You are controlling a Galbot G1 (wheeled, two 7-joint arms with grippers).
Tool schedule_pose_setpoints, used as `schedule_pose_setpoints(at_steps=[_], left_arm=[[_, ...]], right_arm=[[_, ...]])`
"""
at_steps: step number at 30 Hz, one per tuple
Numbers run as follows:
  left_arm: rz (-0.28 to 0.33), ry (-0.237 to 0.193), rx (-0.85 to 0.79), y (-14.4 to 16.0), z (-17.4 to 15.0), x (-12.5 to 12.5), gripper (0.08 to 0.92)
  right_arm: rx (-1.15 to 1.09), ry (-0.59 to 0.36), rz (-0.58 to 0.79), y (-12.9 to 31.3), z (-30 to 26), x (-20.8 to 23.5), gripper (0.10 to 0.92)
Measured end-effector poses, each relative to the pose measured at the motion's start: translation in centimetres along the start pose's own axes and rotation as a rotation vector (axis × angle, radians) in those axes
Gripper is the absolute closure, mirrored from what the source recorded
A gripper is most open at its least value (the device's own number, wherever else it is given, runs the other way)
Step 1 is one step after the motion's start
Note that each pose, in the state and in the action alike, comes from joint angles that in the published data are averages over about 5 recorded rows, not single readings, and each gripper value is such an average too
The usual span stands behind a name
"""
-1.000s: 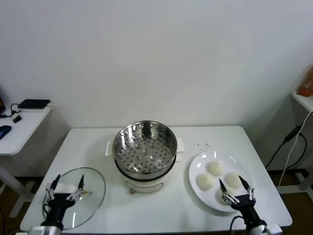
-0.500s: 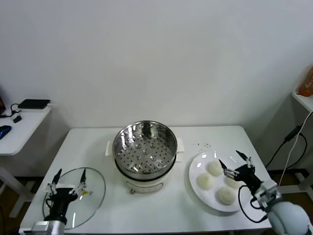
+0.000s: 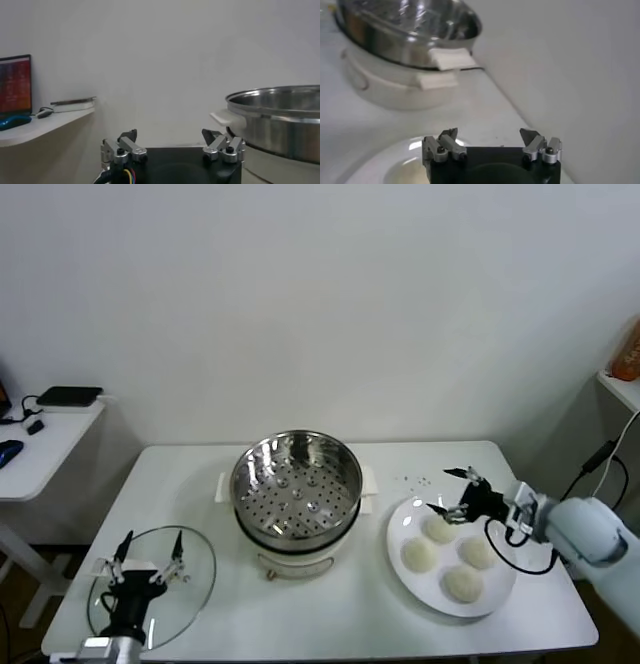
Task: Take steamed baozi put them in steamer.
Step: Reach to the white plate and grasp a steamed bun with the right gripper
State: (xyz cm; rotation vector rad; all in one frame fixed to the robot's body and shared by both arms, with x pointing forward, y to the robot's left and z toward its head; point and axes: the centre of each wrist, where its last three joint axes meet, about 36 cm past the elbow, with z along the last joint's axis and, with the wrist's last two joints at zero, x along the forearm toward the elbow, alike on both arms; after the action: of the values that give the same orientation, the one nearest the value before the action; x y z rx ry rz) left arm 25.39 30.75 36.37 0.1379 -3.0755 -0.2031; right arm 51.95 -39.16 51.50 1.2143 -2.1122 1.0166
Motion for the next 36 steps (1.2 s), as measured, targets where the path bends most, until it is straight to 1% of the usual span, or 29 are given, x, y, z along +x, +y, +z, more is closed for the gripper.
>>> schedule_pose_setpoints(at_steps=[5,11,16,20,26,36], left_arm=[[0.002,0.002,-0.006,-0.1,-0.2,0.2,0.177],[0.007,0.004,-0.011,-0.1,-0.3,0.1,0.177],[0.007,0.007,-0.016,-0.1,-0.4,0.1,0.177],[0.005,0.011,-0.019,0.1,-0.4,0.0,0.177],[0.000,0.012,-0.023,0.2,-0.6,-0.2,0.177],[-0.006,0.022,-0.028,0.5,-0.2,-0.3,0.177]], right_arm=[[0.117,0.101,-0.135,-3.4,-1.5,-0.4,0.200],[0.232,0.229,-0.231,-7.2,-3.1,-0.5,0.200],[0.286,0.334,-0.306,-8.7,-3.4,-1.7,0.200],[0.311,0.398,-0.347,-9.3,-3.3,-3.0,0.200],[0.329,0.448,-0.380,-9.9,-3.1,-5.0,0.200],[0.341,0.468,-0.411,-9.4,-2.9,-8.9,0.200]])
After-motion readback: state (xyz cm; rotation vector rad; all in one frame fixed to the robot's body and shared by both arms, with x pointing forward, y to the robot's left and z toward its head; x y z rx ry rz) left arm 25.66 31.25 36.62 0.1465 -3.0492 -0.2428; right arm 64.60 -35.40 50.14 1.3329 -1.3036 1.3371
